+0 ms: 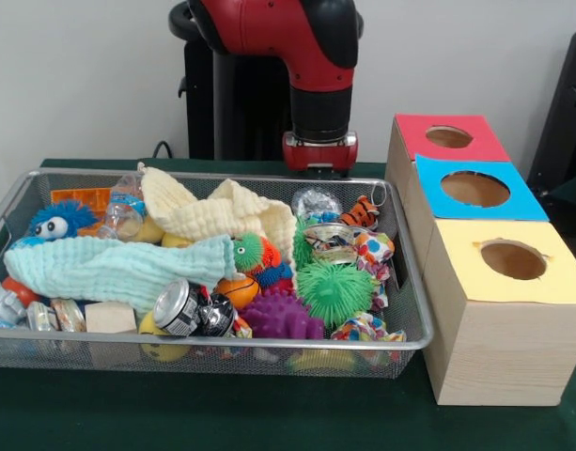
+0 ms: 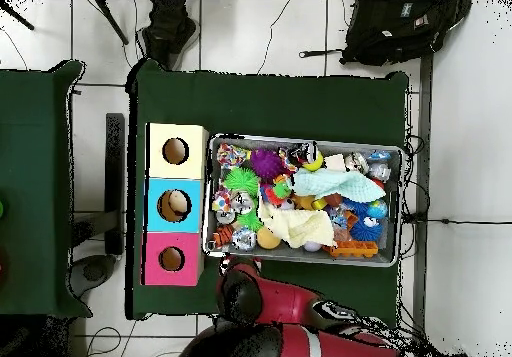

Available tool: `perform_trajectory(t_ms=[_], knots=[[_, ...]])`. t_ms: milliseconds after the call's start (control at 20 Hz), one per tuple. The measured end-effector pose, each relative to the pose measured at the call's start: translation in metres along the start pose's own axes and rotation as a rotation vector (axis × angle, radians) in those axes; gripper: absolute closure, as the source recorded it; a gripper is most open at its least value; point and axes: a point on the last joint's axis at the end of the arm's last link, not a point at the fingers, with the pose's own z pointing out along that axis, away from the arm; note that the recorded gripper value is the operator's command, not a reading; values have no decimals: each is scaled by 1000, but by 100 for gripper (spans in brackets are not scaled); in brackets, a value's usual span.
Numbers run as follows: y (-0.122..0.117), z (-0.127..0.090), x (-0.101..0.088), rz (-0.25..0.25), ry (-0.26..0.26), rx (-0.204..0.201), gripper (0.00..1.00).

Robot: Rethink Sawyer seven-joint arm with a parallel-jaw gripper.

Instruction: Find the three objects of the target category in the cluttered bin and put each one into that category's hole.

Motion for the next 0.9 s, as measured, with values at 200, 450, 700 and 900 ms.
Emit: perform_trajectory(t_ms=[200,450,700,900], knots=[[4,3,-2,-5,27,-14,0],[4,4,-3,-5,41,-16,0],[4,3,-4,-7,44,-17,0],[11,-4,-6,-26,57,-14,0]])
